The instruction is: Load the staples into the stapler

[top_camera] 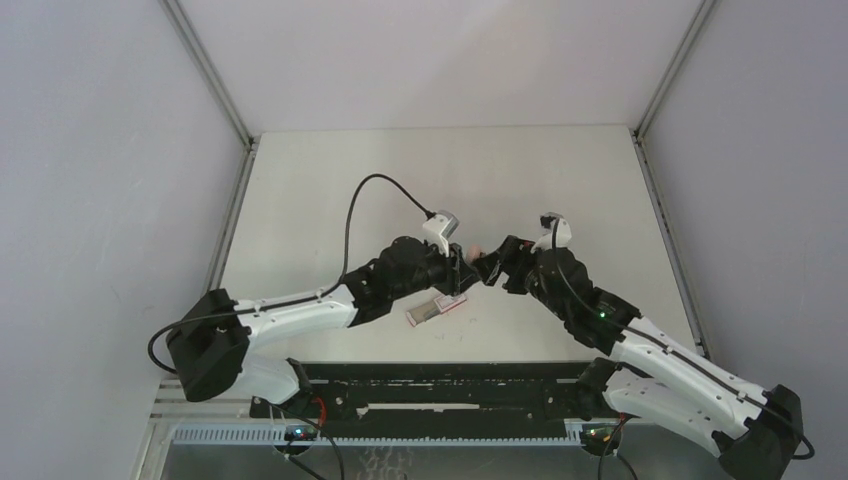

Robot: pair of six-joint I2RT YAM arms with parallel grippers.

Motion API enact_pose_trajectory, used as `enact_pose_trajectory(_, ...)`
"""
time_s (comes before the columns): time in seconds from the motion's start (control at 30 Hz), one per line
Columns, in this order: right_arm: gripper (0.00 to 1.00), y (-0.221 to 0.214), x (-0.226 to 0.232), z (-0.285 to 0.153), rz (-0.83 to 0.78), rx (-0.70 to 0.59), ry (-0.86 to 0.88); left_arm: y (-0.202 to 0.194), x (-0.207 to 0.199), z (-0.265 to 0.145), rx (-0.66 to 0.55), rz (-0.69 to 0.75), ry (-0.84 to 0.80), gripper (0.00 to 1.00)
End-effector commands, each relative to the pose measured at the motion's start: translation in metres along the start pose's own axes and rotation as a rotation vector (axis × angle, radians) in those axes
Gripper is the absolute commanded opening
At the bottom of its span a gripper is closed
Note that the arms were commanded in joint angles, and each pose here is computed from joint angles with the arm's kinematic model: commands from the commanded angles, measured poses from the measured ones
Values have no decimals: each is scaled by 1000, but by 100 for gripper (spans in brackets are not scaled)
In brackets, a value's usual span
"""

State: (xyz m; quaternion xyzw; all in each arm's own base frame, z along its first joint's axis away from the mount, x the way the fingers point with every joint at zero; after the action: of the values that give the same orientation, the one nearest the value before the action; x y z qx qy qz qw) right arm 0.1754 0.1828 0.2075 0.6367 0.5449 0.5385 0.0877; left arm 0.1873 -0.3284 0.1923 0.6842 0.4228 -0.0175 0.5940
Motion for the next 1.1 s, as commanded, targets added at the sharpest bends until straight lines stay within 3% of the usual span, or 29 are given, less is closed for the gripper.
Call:
enact_pose_trajectory(0.0,83,18,8,-17,-100,-45,65,19,6,-13,-102,50,56,0)
enact_pose_trajectory(0.2,84,34,-7,-29,-72,-33,93,13,15,-23,-102,122,77,0)
enact_pose_trajectory(0.43,79,40,-33,-29,40,115,155,1,14,-37,-101,350,-49,0)
enact_pose_trajectory(0.7,64,28,-6,-27,84,304,402,-13,2,-44,-64,551,-136,0)
enact_pose_trajectory(1.07,40,12,6,-13,93,405,448,-18,-7,-49,-70,631,-156,0)
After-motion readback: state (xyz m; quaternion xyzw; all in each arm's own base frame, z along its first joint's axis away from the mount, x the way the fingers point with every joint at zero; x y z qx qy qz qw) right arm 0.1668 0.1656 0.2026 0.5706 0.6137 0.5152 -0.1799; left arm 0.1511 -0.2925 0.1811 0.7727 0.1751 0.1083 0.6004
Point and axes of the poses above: each gripper's point midway between its finger pads, its own z axis out along the fingers, its own x axis along the line the jaws close on, y = z × x, the point moved 6 cm from there along -z, back along the fingers, and after that the axes turned 2 degrees about -z, right-handed, at the moved point
